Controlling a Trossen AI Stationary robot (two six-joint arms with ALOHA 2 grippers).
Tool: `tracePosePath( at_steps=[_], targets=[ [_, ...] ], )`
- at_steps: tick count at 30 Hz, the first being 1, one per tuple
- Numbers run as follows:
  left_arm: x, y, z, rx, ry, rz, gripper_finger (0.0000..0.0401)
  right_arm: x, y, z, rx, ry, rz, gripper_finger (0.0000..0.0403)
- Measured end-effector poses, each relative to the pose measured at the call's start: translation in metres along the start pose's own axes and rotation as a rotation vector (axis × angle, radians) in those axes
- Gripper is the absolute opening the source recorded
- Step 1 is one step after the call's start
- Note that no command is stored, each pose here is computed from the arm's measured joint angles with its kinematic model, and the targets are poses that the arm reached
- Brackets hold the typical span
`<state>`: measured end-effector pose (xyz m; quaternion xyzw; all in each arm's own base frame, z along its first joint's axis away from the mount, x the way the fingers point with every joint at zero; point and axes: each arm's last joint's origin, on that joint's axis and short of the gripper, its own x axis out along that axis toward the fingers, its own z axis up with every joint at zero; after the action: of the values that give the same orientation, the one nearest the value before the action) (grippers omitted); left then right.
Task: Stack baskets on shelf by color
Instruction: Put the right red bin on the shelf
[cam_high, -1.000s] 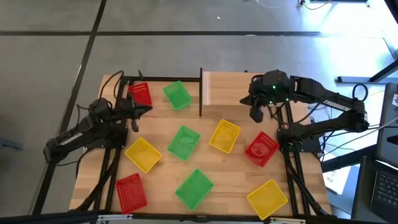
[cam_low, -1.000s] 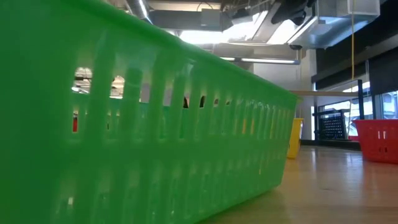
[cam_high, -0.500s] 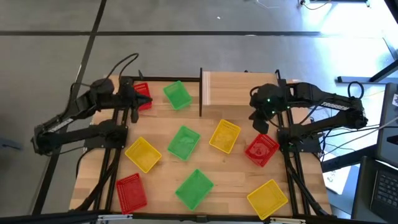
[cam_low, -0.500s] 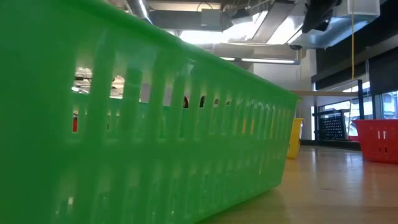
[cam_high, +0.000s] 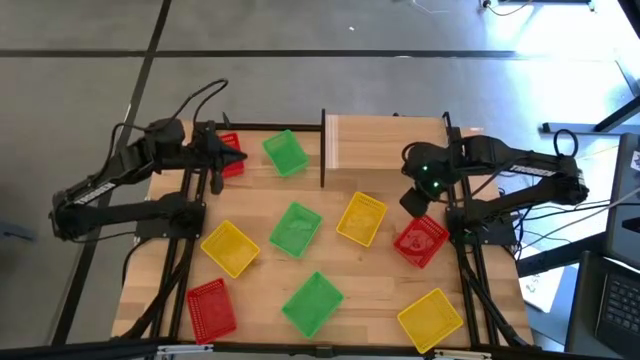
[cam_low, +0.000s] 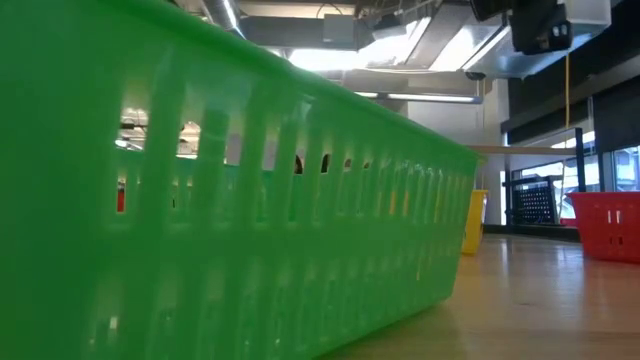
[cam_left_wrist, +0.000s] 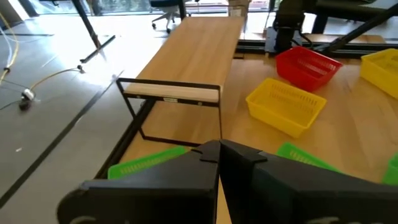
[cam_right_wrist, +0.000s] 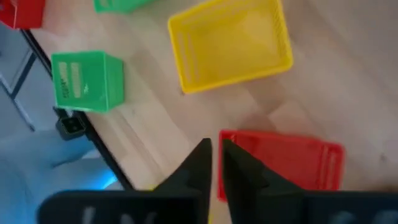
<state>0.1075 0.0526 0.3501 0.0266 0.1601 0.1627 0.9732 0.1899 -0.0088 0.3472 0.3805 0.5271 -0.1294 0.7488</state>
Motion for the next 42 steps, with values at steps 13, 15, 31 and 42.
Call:
tracePosePath(
  at_steps=[13, 15, 31, 42],
  targets=[
    [0.001, -0.007, 0.001, 0.035, -0.006, -0.055, 0.0000, 0.068, 0.012, -0.022, 0.144, 0.306, -0.121, 0.0121],
    [0.001, -0.008, 0.001, 0.037, -0.006, -0.055, 0.0000, 0.081, 0.013, -0.027, 0.155, 0.342, -0.160, 0.0121],
    [0.001, -0.008, 0.001, 0.040, -0.007, -0.059, 0.0000, 0.158, 0.024, -0.030, 0.145, 0.414, -0.280, 0.0122],
    [0.001, -0.008, 0.001, 0.040, -0.009, -0.060, 0.0000, 0.188, 0.019, -0.027, 0.094, 0.428, -0.397, 0.0122]
  ],
)
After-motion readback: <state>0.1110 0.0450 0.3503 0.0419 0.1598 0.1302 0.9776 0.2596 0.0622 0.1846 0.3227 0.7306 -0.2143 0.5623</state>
